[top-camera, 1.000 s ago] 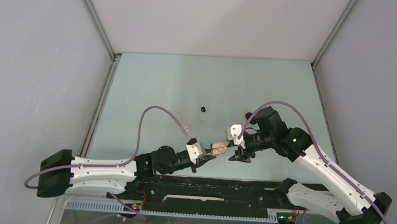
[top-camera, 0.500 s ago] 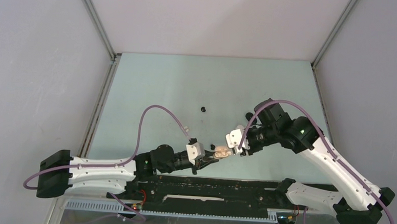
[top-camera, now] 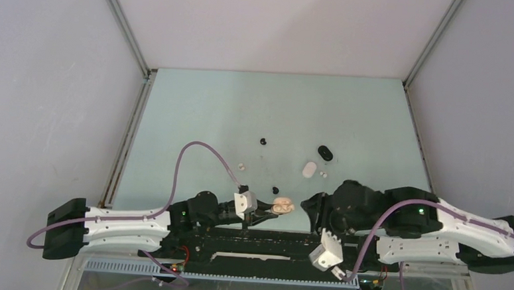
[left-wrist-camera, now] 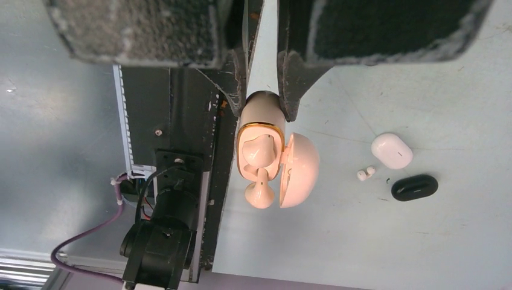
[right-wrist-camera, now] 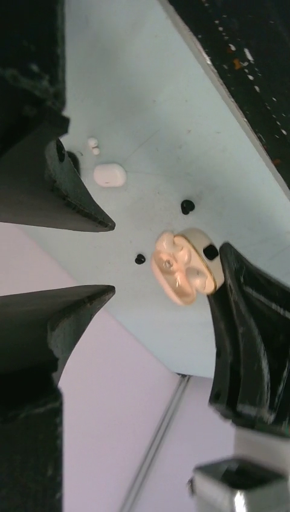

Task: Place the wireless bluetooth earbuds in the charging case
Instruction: Adjust the earbud with the charging case.

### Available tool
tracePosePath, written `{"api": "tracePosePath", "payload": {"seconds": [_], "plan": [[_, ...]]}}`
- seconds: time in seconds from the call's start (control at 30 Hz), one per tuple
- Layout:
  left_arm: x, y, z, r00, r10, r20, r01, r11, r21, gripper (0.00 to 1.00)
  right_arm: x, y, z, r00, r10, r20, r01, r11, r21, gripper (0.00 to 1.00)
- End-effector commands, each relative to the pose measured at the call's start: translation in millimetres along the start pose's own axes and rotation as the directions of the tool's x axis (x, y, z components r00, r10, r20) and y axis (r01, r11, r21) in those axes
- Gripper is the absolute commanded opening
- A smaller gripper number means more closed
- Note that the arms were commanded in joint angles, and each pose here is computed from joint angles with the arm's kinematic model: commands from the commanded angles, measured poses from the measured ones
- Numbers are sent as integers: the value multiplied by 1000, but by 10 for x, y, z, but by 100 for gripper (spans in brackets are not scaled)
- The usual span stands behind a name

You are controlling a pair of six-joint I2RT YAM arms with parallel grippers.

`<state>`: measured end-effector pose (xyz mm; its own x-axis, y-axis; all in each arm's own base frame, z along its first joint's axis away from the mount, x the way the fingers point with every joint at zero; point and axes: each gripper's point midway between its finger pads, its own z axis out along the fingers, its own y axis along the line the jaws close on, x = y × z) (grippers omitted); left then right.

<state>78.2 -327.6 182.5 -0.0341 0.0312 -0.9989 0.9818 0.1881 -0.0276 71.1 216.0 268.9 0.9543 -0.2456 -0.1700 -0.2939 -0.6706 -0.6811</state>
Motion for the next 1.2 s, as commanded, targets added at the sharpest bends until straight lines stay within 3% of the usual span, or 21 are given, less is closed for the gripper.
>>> {"api": "tracePosePath", "payload": {"seconds": [0.0,0.5,0.83,1.17], "plan": [[-121,-79,-93,998,19,63,-22,999,40,0,174,24,213,970,-165,-178,151,985,-88,40],[-101,-156,-209,998,15,68,-20,997,77,0,48,-69,556,963,-211,-165,195,975,-110,42],[-128,-155,-200,997,21,73,-26,997,77,0,-26,179,641,961,-254,-107,229,953,-200,41],[-131,-173,-199,997,22,74,-29,996,88,0,-33,163,753,966,-234,-113,211,961,-180,41]]}}
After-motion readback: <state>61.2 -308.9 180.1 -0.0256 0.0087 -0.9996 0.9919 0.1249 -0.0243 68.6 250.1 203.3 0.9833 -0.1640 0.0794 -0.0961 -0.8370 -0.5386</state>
